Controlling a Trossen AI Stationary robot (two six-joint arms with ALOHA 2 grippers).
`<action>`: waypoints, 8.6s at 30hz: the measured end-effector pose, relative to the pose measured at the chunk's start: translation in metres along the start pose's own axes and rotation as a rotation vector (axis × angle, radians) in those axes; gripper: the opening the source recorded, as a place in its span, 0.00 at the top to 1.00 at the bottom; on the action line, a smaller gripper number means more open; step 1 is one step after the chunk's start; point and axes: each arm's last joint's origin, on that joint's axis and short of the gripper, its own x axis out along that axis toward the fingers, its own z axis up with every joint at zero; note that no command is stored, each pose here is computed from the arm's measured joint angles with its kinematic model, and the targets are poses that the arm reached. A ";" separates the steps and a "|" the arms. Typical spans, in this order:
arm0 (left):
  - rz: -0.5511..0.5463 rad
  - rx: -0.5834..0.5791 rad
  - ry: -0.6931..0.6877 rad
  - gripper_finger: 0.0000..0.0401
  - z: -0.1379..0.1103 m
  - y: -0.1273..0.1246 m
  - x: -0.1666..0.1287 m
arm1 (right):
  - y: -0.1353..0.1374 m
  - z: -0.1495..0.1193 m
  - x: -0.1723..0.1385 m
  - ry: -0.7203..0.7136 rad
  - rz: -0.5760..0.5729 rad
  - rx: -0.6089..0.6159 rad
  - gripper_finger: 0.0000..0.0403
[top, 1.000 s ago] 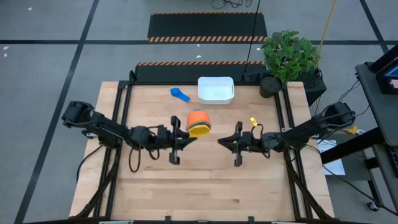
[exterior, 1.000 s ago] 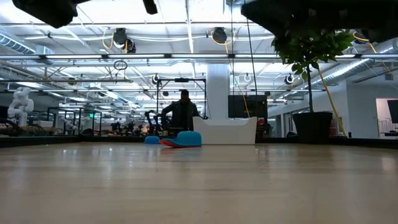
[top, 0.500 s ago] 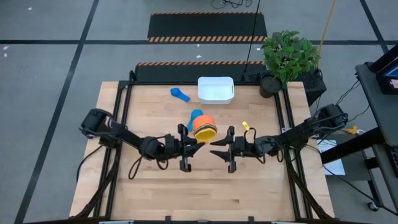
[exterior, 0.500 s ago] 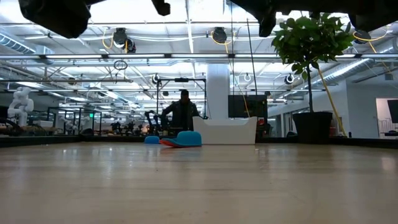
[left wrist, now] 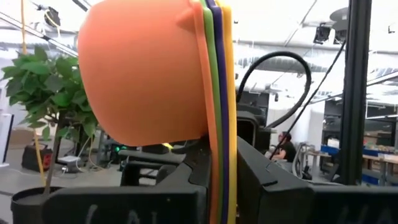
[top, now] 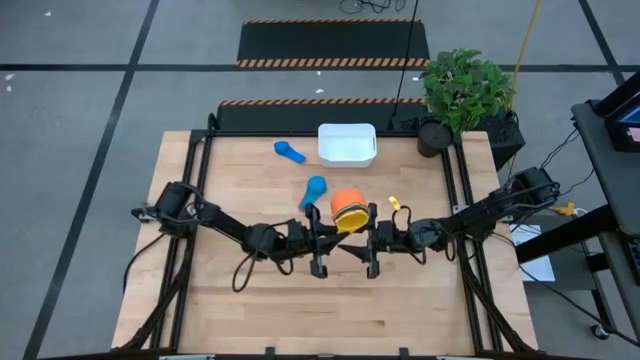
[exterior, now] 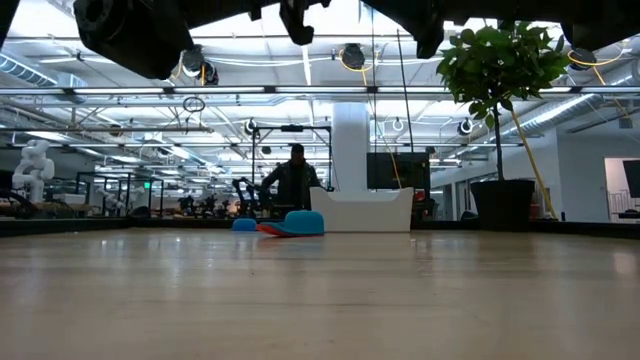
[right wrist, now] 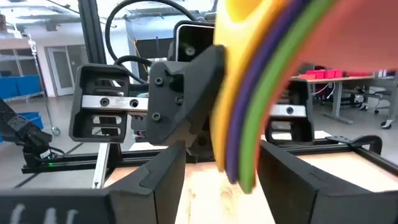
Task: Nest measuring cups in basket
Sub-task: Put the nested measuring cups into the white bin
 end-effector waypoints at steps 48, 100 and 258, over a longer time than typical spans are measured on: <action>-0.072 0.147 0.912 0.44 0.125 0.013 -0.073 | -0.031 -0.093 0.011 0.957 0.345 0.845 0.93; -0.139 0.103 1.038 0.48 0.123 -0.010 -0.098 | -0.067 -0.126 0.083 1.200 0.661 1.080 0.68; 0.310 0.102 1.309 0.91 0.076 0.059 -0.077 | 0.017 -0.023 -0.032 0.958 -0.851 0.280 0.41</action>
